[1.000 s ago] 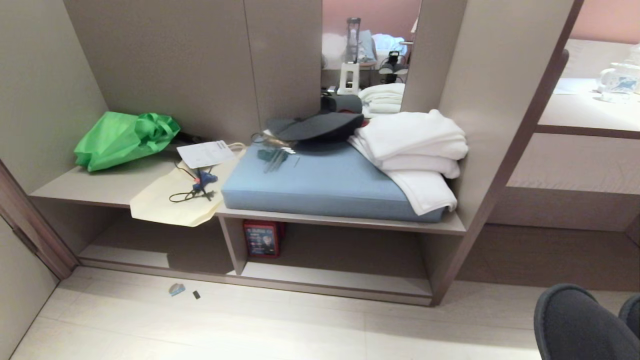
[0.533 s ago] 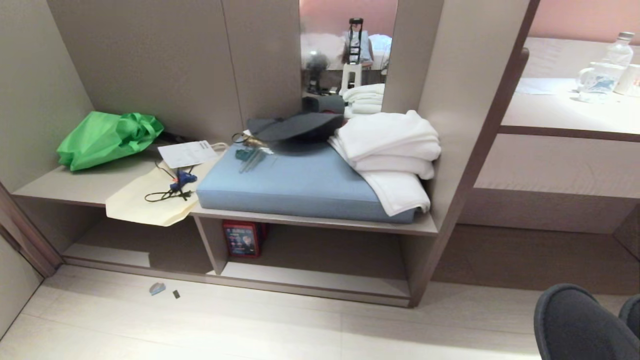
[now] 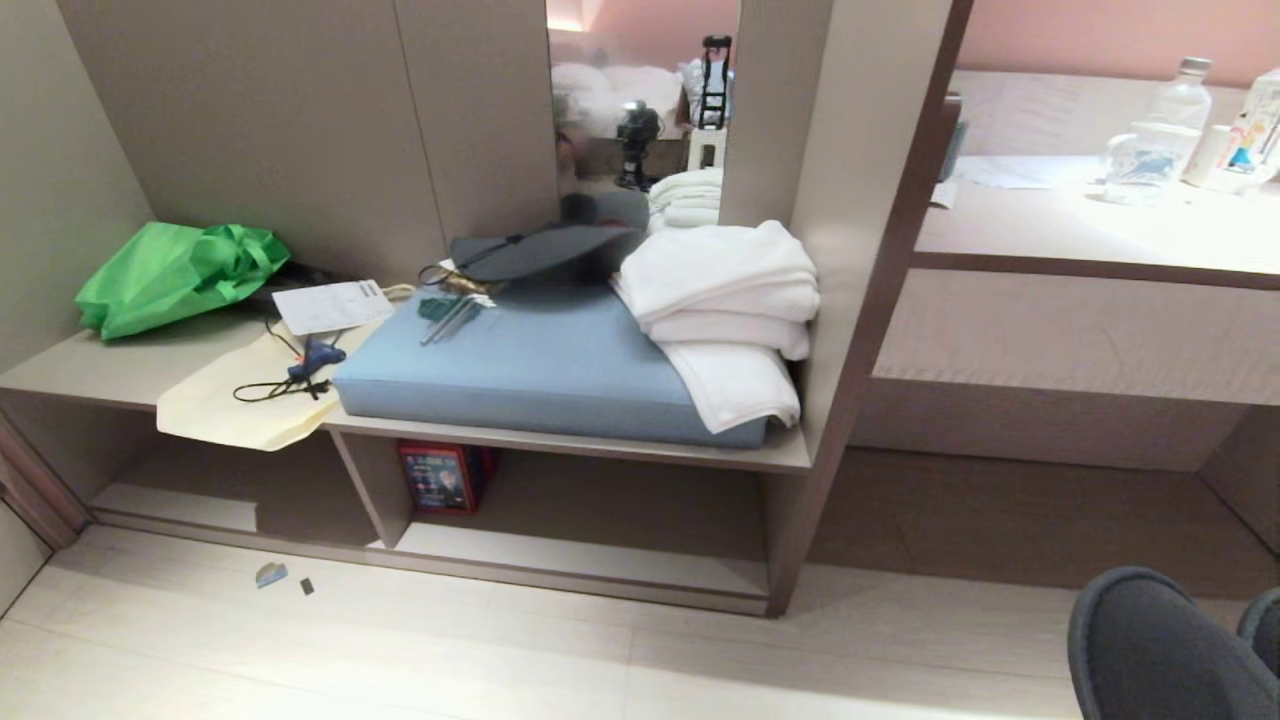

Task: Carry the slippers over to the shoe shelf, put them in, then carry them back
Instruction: Place the slippers on the floor

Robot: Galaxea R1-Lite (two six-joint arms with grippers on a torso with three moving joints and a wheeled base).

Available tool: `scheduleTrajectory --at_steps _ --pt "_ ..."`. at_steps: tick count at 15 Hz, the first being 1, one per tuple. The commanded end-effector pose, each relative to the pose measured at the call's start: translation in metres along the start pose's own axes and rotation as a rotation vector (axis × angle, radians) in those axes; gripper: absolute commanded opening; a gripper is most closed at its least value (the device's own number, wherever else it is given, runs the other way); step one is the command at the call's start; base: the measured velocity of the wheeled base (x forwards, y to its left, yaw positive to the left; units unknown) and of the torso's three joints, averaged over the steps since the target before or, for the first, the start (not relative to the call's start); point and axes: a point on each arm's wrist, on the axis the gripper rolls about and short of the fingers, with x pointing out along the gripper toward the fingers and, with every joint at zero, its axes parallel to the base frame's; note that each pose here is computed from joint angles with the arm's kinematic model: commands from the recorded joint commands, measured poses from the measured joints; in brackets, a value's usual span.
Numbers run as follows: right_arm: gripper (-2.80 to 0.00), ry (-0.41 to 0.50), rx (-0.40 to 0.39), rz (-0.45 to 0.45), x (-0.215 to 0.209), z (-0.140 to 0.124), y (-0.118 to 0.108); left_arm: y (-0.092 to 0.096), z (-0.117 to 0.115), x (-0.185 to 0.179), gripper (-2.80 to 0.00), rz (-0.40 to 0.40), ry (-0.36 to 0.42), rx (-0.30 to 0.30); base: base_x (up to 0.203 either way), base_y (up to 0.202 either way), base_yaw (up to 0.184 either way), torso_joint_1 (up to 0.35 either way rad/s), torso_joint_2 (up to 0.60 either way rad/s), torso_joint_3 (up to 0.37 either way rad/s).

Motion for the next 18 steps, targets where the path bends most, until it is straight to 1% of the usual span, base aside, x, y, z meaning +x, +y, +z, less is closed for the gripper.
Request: scheduleTrajectory --at_steps 1,18 --pt "-2.8 0.003 0.0 0.001 0.0002 -0.0004 0.0 0.0 0.0002 -0.0001 -2.8 0.001 -0.002 0.0 0.0 -0.194 0.003 0.002 0.0 0.007" --pt "-2.8 0.003 0.0 0.001 0.0002 -0.0004 0.0 0.0001 -0.0002 0.0 -2.8 -0.001 0.0 0.0 0.0 -0.196 0.002 0.002 0.0 0.002"
